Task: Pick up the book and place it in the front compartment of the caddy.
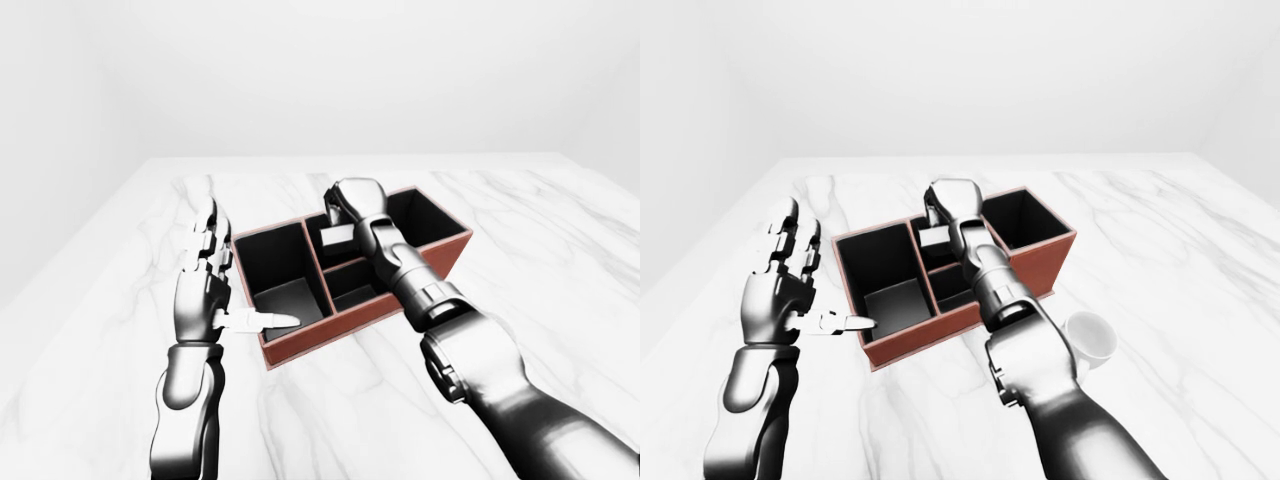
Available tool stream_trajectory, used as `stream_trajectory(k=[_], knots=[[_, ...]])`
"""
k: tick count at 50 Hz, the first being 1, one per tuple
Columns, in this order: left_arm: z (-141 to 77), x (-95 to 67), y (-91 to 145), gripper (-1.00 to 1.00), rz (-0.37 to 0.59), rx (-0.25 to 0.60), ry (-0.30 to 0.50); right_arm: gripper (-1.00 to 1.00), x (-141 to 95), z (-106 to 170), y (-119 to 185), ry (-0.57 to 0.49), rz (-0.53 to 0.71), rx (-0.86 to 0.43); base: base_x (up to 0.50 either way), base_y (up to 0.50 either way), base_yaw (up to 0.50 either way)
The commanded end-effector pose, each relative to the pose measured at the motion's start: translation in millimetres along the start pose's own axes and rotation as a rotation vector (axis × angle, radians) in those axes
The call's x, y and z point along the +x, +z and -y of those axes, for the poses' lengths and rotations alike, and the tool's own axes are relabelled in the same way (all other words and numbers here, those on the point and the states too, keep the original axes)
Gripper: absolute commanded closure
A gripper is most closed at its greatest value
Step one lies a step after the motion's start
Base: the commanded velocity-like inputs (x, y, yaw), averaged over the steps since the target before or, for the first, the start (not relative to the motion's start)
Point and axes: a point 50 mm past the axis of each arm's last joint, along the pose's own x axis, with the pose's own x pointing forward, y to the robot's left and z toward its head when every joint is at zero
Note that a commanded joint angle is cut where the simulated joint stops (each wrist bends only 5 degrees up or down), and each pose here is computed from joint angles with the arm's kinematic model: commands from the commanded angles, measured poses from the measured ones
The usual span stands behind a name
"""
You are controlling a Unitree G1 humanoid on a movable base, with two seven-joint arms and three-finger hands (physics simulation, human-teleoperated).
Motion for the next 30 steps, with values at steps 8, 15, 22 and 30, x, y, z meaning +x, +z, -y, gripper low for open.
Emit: stream_trajectory(k=[8,15,22,30], knots=[[0.0,-0.4,2.2,-1.0,0.009,-0.002,-0.001,1.0,1.7,4.1,5.7,-0.049,0.022,-0.021,0.0,0.0,0.0],[0.1,-0.6,1.8,-1.0,0.007,-0.002,-0.001,1.0,1.5,3.5,7.0,-0.05,0.027,-0.023,0.0,0.0,0.0],[0.7,-0.6,1.1,-1.0,0.004,-0.003,-0.002,1.0,0.6,2.4,5.7,-0.053,0.028,-0.037,0.0,0.0,0.0],[0.8,-0.5,-0.2,-1.0,-0.001,-0.003,-0.002,1.0,0.2,1.6,6.1,-0.053,0.028,-0.036,0.0,0.0,0.0]])
